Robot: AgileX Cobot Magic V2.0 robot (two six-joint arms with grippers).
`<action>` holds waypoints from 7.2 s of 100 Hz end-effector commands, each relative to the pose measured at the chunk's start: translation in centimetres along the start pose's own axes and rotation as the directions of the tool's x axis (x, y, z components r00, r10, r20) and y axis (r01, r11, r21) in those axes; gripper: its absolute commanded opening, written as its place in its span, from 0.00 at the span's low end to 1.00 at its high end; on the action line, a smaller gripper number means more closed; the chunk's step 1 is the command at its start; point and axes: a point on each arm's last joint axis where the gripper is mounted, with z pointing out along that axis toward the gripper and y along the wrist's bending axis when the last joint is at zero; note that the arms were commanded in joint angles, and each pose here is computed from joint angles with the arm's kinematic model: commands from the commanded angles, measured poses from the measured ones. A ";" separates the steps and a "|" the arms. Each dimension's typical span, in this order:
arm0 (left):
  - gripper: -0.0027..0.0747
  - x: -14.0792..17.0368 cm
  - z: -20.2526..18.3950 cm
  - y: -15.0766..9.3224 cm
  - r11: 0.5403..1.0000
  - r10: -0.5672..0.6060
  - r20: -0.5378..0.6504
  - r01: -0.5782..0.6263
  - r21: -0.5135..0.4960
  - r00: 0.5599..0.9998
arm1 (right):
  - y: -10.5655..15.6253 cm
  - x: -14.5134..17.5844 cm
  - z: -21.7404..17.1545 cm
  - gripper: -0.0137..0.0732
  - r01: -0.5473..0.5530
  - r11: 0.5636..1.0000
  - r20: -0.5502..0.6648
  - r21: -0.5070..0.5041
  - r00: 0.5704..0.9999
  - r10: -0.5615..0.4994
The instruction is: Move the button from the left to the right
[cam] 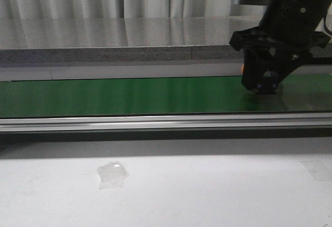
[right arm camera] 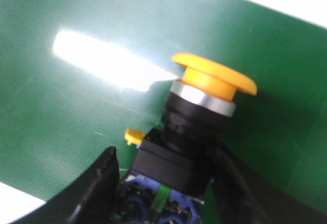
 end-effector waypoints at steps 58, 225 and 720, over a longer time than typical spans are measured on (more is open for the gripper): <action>0.01 -1.4 -0.1 0.1 1.000 -0.014 0.088 0.014 -0.007 0.996 | -17.2 3.0 -10.0 0.36 -0.204 0.896 0.192 0.394 0.972 0.137; 0.01 -1.4 -0.1 0.1 1.000 -0.014 0.088 0.014 -0.007 0.996 | -23.2 6.4 -4.3 0.65 -0.270 0.875 0.075 0.403 0.962 0.262; 0.01 -1.4 -0.1 0.1 1.000 -0.014 0.087 0.014 -0.006 0.996 | 1.8 30.0 -11.1 0.08 -0.196 0.973 0.934 0.126 0.355 -0.050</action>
